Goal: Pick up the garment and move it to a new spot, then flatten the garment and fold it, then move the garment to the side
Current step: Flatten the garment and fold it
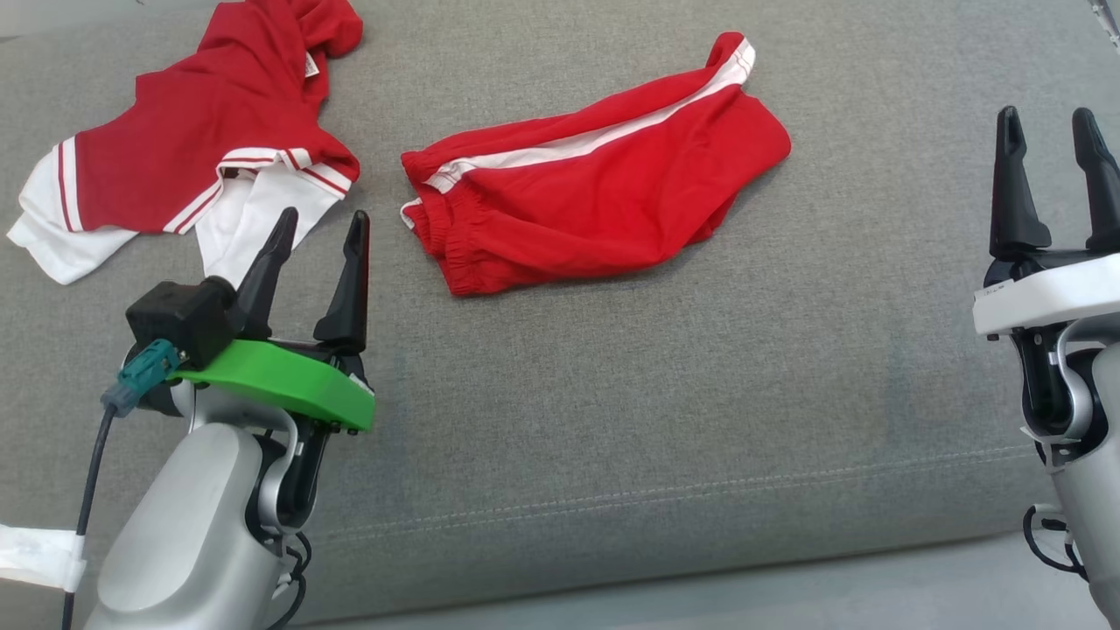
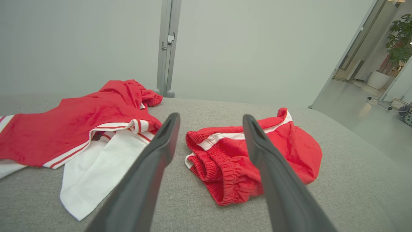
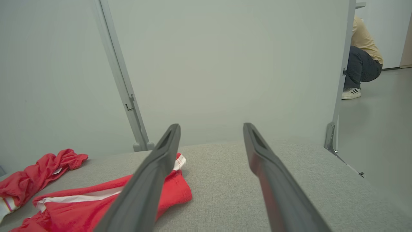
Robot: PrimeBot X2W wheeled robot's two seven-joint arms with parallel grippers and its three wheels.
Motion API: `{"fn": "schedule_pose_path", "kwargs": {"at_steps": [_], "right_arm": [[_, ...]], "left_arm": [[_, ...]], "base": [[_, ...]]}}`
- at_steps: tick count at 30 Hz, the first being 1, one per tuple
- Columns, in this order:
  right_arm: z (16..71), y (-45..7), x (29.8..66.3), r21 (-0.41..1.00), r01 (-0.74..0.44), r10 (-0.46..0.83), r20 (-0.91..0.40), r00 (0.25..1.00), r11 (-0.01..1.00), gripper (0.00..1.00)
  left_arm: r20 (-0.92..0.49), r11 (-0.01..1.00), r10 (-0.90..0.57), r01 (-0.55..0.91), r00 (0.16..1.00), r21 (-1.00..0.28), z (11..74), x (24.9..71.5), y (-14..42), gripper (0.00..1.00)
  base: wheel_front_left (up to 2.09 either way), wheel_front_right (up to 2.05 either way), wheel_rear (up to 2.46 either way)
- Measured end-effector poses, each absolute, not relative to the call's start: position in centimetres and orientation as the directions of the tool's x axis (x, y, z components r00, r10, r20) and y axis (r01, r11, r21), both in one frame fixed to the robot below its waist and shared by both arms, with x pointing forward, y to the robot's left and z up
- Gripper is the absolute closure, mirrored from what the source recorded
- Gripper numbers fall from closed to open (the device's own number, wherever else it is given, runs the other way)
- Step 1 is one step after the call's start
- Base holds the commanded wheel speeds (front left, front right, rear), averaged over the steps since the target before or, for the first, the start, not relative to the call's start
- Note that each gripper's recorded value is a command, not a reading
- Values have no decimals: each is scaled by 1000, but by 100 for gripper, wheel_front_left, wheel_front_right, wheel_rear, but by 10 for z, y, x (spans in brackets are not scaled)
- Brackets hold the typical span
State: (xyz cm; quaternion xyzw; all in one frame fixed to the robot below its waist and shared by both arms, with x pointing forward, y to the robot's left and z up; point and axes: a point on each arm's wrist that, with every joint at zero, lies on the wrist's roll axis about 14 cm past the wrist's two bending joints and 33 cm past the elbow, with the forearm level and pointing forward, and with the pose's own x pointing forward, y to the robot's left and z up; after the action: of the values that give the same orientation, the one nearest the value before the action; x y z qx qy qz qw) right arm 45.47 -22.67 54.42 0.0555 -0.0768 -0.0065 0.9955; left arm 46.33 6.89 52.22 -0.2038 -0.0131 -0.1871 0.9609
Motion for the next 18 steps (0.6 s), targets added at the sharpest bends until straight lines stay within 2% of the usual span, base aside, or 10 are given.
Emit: {"fn": "schedule_pose_path", "kwargs": {"at_steps": [5,10,18], "right_arm": [[534,-224,459,111,-2,-13,130,991,994,0],[503,-219,466,134,-22,16,48,999,991,0],[460,-216,494,241,-15,33,-72,997,970,0]], "left_arm": [[124,854,-331,353,935,-382,527,463,77,0],[127,858,-326,350,937,-376,525,461,80,0],[109,880,-286,305,952,-363,515,458,98,0]], "base": [[0,0,0],[0,0,0],[0,0,0]]}}
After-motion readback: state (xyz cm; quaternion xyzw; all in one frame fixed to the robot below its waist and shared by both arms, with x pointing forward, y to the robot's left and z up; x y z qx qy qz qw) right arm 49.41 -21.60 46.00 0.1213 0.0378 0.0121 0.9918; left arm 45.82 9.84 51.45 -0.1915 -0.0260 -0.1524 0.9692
